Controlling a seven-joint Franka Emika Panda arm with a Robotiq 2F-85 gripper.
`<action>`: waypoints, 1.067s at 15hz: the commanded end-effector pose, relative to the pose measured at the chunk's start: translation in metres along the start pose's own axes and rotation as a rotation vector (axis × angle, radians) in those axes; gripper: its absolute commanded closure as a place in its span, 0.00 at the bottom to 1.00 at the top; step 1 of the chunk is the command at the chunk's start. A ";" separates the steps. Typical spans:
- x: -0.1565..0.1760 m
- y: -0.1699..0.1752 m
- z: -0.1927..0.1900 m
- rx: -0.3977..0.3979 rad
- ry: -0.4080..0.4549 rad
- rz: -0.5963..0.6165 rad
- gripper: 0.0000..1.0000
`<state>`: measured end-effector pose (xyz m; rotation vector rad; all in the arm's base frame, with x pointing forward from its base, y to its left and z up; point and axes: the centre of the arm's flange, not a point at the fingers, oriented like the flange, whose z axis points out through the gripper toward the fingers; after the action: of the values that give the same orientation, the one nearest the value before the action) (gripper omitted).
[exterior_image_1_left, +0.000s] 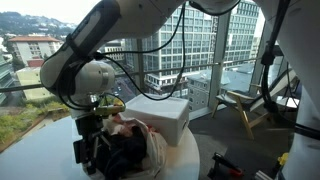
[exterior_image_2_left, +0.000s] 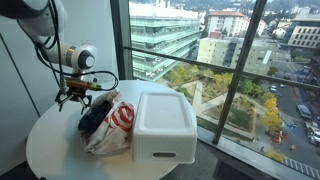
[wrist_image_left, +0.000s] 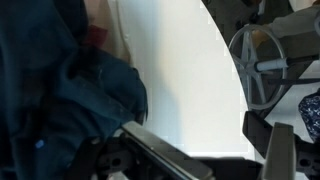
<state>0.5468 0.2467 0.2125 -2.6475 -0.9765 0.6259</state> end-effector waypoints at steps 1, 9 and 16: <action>-0.014 -0.036 0.026 -0.052 -0.002 -0.062 0.00; -0.012 -0.012 0.081 -0.172 -0.012 -0.039 0.00; -0.021 0.017 0.081 -0.266 0.035 0.077 0.00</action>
<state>0.5063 0.2378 0.1398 -2.8597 -1.0769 0.5113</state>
